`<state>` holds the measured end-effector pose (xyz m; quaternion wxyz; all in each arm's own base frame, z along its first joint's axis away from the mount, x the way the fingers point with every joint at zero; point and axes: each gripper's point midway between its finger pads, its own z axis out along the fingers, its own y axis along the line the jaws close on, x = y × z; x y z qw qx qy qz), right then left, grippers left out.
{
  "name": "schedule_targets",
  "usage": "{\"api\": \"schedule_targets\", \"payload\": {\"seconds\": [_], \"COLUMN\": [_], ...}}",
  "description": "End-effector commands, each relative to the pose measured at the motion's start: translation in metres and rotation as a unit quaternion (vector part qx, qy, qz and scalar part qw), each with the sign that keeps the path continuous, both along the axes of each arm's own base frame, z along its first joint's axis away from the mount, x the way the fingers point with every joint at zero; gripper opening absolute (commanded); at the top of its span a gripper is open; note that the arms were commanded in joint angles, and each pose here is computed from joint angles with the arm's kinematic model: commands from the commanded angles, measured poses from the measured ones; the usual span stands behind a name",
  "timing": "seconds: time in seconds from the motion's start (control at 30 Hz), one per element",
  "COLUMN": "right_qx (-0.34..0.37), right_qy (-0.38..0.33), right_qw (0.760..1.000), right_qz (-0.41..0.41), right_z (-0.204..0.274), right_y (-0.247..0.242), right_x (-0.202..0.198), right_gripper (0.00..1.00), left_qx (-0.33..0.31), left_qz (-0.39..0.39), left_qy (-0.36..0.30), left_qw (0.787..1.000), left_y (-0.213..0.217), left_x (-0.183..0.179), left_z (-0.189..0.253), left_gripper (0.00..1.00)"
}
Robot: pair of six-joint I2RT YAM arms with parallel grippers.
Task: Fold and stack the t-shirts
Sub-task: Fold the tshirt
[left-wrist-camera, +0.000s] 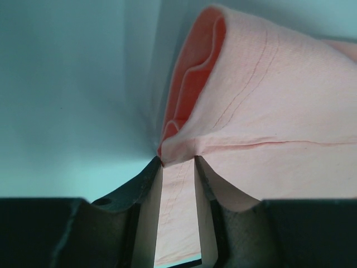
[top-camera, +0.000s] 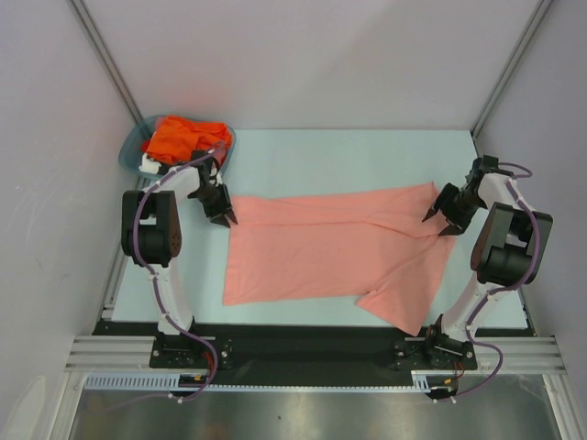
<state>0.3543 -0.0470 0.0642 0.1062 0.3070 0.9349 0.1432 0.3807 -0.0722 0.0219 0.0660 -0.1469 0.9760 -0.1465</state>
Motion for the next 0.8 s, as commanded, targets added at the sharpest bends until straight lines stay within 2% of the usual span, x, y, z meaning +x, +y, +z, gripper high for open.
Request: {"api": "schedule_targets", "payload": {"seconds": [0.0,0.1,0.23,0.43,0.57,0.77], "right_qx": [-0.015,-0.013,-0.017,-0.019,-0.024,-0.031], "right_qy": [-0.020,-0.013,-0.012,-0.007,-0.009,-0.022], "right_qw": [1.000,1.000,1.000,1.000,1.000,0.999], "right_qz": [0.009,0.008,0.010,0.004,-0.004,0.017], "right_z": [0.013,0.009,0.009,0.005,-0.001,-0.009], "right_y": [-0.002,-0.001,-0.003,-0.009,-0.018,-0.024], "right_x": [-0.002,-0.005,-0.008,-0.008,-0.001,0.018], "right_gripper": [0.66,0.66,0.68,0.66,0.62,0.61], "left_qx": [0.010,0.011,0.010,0.007,0.004,-0.013], "left_qz": [-0.004,-0.004,-0.005,-0.007,-0.009,-0.013], "left_qy": [-0.032,-0.029,-0.027,-0.027,-0.031,-0.040], "left_qw": [0.999,1.000,1.000,1.000,0.999,0.999], "left_y": [0.002,0.002,0.002,0.001,0.000,-0.006], "left_x": [0.022,0.026,0.026,0.019,0.019,0.020], "left_z": [0.006,0.004,0.005,0.010,0.015,0.023], "left_gripper": [0.35,0.34,0.19,0.04,0.01,0.00]}}
